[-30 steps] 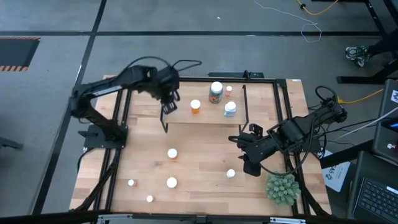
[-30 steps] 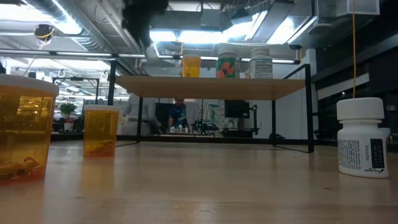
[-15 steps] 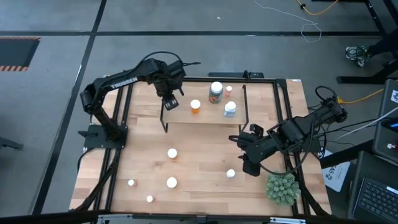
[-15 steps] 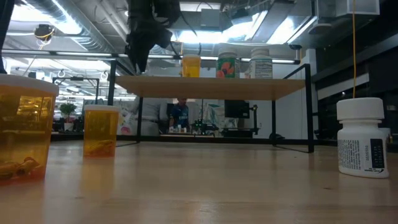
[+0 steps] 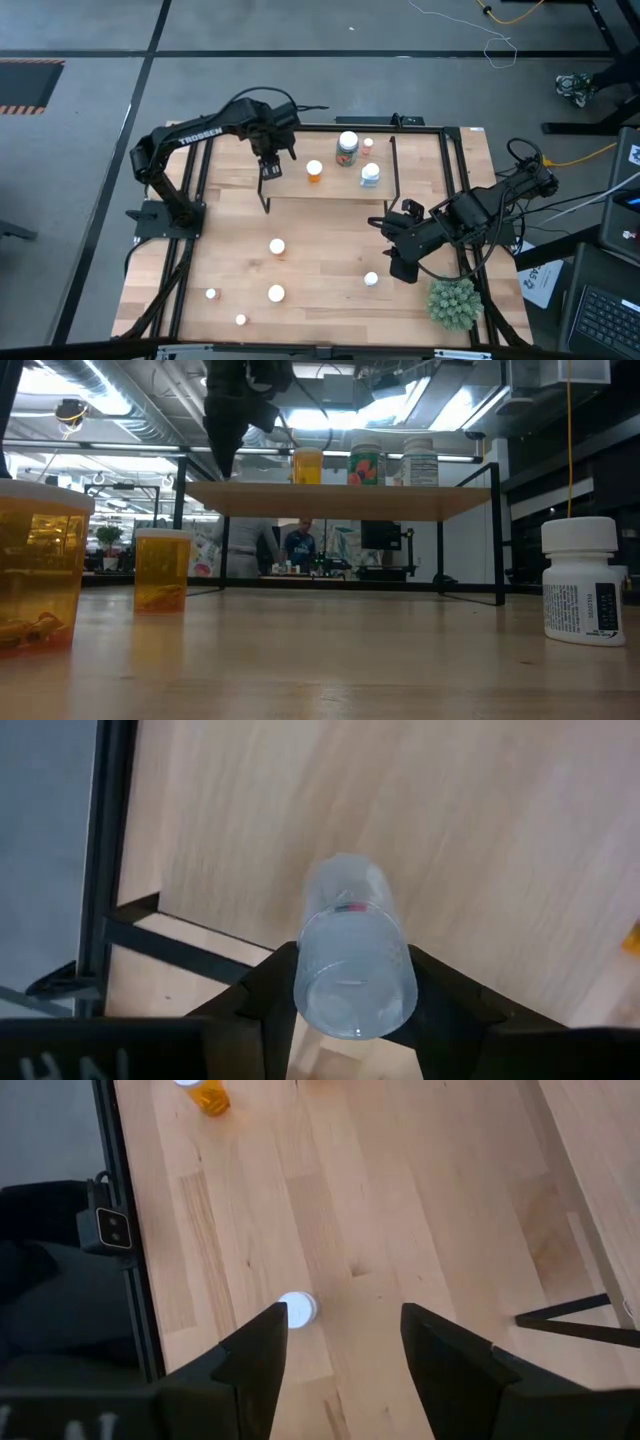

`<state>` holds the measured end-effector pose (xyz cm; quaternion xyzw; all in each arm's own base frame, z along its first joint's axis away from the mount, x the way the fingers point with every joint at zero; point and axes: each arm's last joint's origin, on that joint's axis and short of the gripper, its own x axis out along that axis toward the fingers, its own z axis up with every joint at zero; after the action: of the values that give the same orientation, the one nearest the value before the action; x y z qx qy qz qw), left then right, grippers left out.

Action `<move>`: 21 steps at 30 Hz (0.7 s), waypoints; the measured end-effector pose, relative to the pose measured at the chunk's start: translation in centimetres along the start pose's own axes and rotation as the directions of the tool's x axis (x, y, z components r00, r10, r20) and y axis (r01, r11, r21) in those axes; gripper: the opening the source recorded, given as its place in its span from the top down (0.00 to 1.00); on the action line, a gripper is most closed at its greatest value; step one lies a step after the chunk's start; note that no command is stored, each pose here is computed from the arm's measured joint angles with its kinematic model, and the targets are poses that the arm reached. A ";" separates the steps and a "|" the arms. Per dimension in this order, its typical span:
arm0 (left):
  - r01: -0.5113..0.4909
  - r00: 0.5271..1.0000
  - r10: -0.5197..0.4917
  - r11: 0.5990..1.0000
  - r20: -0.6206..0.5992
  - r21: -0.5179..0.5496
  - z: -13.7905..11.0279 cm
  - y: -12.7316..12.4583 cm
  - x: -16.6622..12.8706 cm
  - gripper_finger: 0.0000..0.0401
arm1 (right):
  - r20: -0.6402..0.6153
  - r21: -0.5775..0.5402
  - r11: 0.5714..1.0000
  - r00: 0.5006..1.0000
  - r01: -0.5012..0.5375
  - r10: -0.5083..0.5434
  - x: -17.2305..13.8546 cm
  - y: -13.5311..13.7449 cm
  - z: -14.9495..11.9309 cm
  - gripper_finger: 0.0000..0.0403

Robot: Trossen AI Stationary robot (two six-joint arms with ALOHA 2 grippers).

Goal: Pick and place medicine bottles onto shelf by color
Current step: Put the transparent pill bottle on the shelf

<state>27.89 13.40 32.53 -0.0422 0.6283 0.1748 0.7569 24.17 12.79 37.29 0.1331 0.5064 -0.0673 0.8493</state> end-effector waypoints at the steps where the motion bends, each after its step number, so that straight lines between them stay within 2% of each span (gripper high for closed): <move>1: 0.000 1.000 0.000 1.000 0.002 0.003 0.0 -0.1 0.0 0.63 | 0.000 -0.001 1.000 1.000 0.001 -0.001 0.0 0.0 0.0 0.51; 5: -0.019 1.000 0.019 0.999 0.010 -0.050 0.1 -0.2 0.0 0.62 | 0.000 -0.013 1.000 1.000 0.001 -0.001 0.0 0.0 0.0 0.51; 10: -0.044 0.999 0.044 0.998 0.007 -0.055 0.1 -0.1 0.0 0.60 | 0.000 -0.026 1.000 1.000 0.001 -0.001 0.0 0.0 0.0 0.51; 21: -0.055 0.998 0.056 0.996 0.015 -0.074 0.2 0.0 0.0 0.48 | -0.006 -0.029 1.000 1.000 0.006 -0.006 0.0 -0.1 -0.1 0.51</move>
<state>28.09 13.43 32.61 -0.0511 0.6159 0.2190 0.7550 24.11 12.75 37.26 0.1193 0.5102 -0.0619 0.8495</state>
